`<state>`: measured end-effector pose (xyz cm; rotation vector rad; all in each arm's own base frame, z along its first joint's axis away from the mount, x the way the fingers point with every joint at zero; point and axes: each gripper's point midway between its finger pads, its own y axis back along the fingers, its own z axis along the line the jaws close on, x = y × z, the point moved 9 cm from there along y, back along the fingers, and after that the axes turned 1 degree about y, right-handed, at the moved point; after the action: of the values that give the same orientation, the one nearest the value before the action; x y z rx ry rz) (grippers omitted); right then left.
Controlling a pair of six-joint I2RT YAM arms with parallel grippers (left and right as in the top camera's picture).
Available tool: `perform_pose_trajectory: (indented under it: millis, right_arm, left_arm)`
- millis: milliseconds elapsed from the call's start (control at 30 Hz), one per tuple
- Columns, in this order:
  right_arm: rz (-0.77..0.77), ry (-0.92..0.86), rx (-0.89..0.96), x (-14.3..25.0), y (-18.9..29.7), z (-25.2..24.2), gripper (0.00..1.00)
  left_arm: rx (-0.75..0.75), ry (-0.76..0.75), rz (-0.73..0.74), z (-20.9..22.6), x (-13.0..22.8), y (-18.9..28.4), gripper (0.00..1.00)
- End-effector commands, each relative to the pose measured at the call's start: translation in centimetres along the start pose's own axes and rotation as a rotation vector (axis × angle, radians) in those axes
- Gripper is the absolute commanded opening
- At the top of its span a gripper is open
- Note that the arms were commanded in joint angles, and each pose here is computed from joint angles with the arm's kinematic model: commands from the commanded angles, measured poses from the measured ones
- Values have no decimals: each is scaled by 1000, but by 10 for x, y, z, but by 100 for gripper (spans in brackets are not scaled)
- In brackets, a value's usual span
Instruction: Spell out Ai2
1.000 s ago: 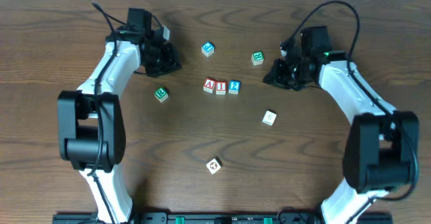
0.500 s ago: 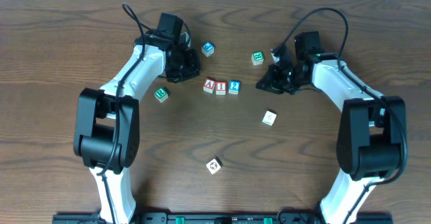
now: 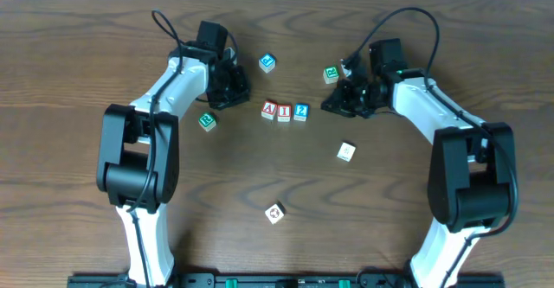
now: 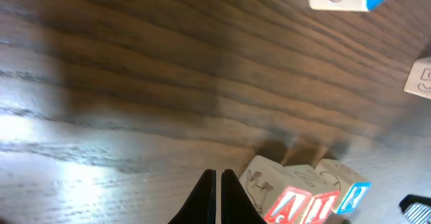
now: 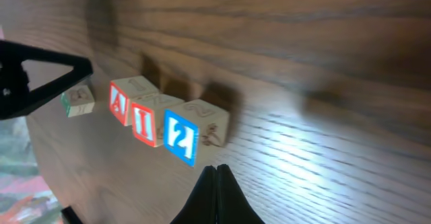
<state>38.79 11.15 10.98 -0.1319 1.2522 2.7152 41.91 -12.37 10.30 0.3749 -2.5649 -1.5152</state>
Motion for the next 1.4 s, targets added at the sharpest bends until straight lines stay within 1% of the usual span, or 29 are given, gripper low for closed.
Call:
perform_pose_trajectory:
  millis: [0, 267, 400, 633, 900, 1367]
  right_arm:
    - [24, -42, -4, 4, -10, 4, 1]
    - [35, -71, 4, 6, -15, 5, 1]
    - [47, -102, 17, 7, -21, 1, 1]
    - [56, -94, 25, 10, -30, 3, 1]
    - [76, -150, 47, 12, -39, -5, 1]
    - [72, -124, 20, 13, -46, 6, 1]
  left_arm:
    - [43, -19, 57, 5, 3, -12, 6]
    - [92, -34, 101, 4, 5, -19, 6]
    - [95, -35, 105, 3, 6, -20, 6]
    - [90, -19, 120, 2, 10, -21, 6]
    - [84, -26, 134, -5, 16, -25, 6]
    - [77, 0, 156, -3, 22, -29, 6]
